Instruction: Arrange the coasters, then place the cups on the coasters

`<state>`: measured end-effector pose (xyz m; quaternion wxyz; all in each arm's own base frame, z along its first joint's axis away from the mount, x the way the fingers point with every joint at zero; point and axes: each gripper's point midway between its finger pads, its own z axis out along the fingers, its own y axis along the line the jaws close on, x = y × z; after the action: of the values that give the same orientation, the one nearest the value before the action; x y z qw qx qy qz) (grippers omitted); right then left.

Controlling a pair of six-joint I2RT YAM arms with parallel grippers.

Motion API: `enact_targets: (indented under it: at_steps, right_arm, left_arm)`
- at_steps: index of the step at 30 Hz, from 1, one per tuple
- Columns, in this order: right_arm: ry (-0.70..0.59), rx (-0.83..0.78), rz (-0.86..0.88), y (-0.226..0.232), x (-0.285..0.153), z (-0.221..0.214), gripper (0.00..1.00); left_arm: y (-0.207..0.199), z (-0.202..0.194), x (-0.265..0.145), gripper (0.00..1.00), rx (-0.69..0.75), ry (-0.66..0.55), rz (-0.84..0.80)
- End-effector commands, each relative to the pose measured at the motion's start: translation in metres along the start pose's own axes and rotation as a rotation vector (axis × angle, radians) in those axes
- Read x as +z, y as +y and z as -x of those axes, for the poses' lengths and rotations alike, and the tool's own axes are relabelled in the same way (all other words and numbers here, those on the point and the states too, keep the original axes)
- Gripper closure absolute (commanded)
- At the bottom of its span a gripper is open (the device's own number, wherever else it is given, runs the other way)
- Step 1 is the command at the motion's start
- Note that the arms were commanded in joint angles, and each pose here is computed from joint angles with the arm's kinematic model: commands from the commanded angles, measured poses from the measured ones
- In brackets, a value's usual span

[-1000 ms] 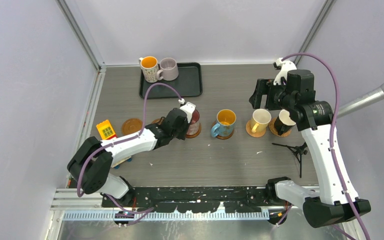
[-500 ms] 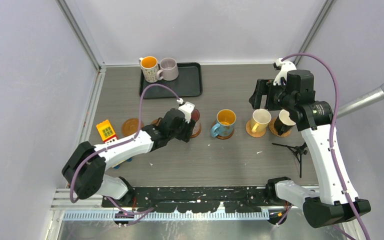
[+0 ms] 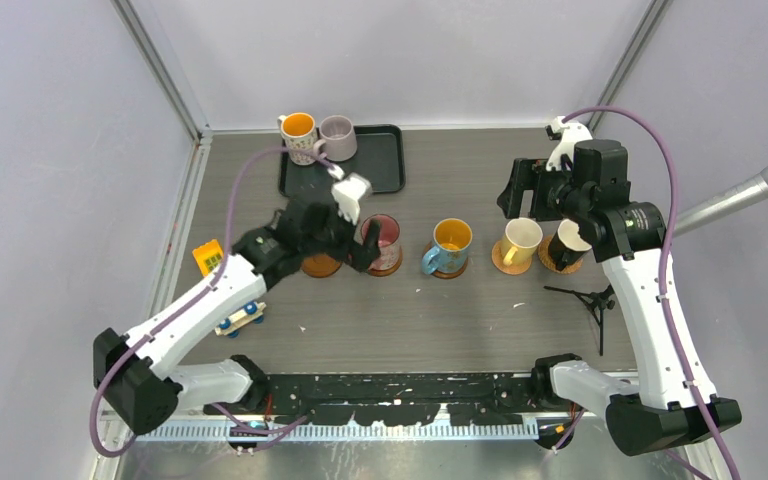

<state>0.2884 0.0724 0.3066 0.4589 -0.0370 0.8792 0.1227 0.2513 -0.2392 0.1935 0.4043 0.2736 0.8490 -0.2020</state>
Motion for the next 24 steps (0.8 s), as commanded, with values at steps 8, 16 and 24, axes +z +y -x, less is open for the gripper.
enact_targets:
  at_steps: [8, 16, 24]
  right_arm:
    - [-0.042, 0.000, 0.018, 0.003, 0.001, 0.016, 0.12]
    - [-0.030, -0.016, -0.001, -0.001, 0.006, 0.016, 0.12]
    - [-0.019, -0.021, -0.014, -0.004, 0.010, 0.015, 0.12]
  left_arm:
    - [0.115, 0.097, 0.008, 0.03, -0.054, -0.063, 0.145]
    - [0.215, 0.119, 0.054, 0.08, -0.102, -0.050, 0.233]
    - [0.306, 0.130, 0.076, 0.09, -0.143, -0.106, 0.194]
